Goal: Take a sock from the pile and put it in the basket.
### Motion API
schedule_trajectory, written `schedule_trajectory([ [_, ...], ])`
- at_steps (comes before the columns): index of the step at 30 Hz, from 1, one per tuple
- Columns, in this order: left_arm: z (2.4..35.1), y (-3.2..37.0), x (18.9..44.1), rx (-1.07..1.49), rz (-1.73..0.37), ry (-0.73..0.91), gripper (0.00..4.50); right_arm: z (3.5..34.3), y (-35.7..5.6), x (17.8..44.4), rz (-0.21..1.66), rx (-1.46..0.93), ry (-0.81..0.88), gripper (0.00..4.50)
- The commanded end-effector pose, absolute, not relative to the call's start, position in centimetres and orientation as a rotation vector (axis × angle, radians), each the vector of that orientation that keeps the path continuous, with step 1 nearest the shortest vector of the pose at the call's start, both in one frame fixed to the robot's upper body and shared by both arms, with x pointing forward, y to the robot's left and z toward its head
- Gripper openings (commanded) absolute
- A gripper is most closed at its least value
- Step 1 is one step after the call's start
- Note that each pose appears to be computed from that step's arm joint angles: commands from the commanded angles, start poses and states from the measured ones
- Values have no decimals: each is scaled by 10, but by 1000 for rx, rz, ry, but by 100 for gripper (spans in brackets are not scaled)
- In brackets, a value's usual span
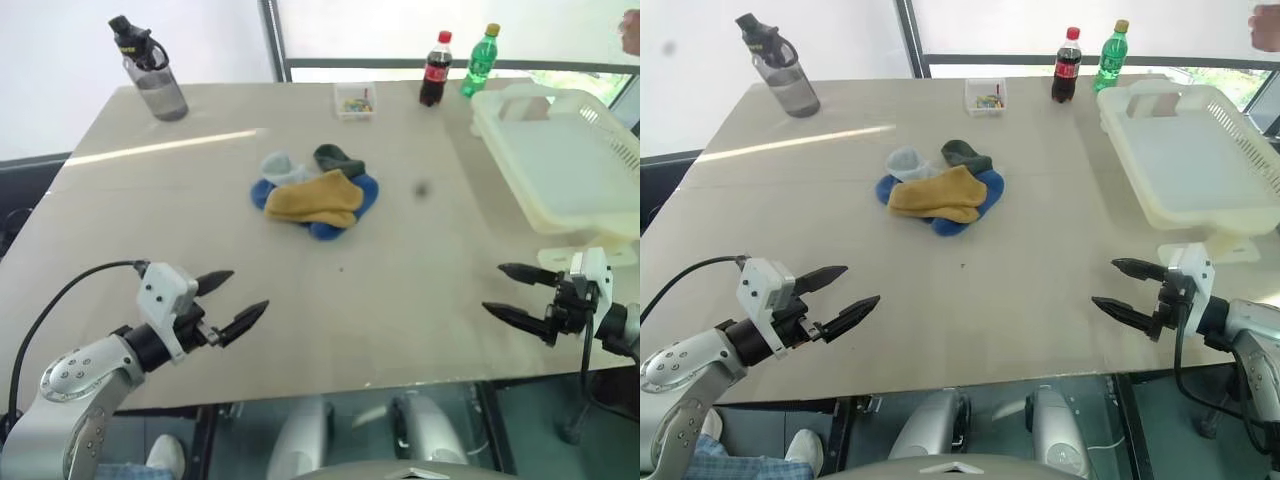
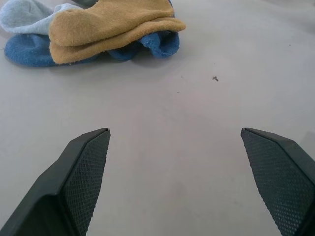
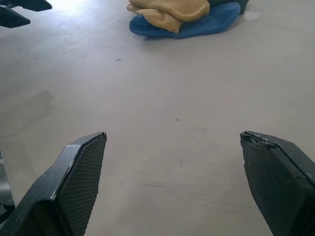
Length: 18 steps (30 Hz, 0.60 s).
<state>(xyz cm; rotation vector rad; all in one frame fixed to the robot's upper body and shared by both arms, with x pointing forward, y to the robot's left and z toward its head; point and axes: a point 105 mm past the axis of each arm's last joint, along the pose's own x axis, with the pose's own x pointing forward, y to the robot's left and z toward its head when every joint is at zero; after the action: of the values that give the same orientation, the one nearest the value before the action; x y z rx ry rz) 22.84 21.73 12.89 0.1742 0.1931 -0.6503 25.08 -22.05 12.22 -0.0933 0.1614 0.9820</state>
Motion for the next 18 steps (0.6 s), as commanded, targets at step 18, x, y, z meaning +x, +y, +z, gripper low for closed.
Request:
schedule_trajectory([
  [18,146,218,229,189,-663,135,450,141,-213,259,966,-132,84,444],
])
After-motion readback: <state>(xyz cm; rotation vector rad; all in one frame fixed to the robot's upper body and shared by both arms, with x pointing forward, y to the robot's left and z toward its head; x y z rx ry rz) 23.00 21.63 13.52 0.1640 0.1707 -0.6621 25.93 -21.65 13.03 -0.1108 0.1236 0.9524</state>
